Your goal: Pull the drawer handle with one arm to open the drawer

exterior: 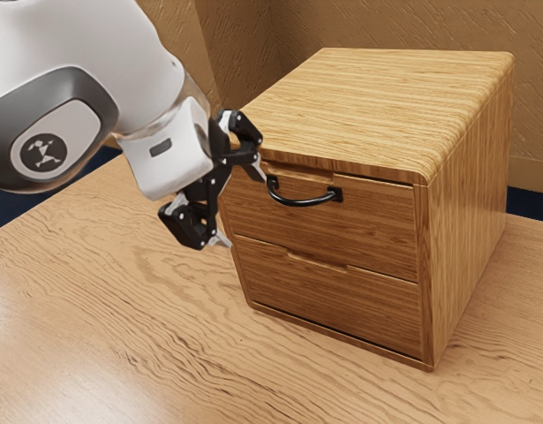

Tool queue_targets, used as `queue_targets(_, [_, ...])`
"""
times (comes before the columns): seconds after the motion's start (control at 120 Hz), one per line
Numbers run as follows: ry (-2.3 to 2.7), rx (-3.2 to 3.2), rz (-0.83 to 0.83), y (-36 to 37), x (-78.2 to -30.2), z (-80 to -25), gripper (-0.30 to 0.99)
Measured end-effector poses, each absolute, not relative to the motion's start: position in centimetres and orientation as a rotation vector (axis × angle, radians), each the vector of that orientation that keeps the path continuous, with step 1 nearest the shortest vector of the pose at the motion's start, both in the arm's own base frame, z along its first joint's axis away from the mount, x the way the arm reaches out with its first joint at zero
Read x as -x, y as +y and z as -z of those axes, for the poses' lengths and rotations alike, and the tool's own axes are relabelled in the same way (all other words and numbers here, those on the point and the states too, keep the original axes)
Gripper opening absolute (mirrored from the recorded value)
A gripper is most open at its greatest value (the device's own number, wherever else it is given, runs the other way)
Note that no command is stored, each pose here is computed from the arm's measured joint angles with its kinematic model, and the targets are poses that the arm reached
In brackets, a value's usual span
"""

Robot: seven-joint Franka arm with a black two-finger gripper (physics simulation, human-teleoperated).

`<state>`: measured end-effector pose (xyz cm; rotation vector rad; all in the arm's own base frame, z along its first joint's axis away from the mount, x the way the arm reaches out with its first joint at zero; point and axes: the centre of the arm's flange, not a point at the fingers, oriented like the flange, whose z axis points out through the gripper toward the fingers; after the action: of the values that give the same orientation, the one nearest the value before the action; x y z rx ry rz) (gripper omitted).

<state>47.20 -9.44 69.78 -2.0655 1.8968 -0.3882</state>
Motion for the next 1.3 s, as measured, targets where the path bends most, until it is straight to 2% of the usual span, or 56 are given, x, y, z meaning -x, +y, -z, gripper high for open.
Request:
queue_targets(0.767, [1.888, 2.072, 0.391, -11.7, -49.3, -67.9, 0.69])
queue_targets(1.3, [1.83, 2.114, 0.317, -9.7, -52.3, -64.3, 0.72])
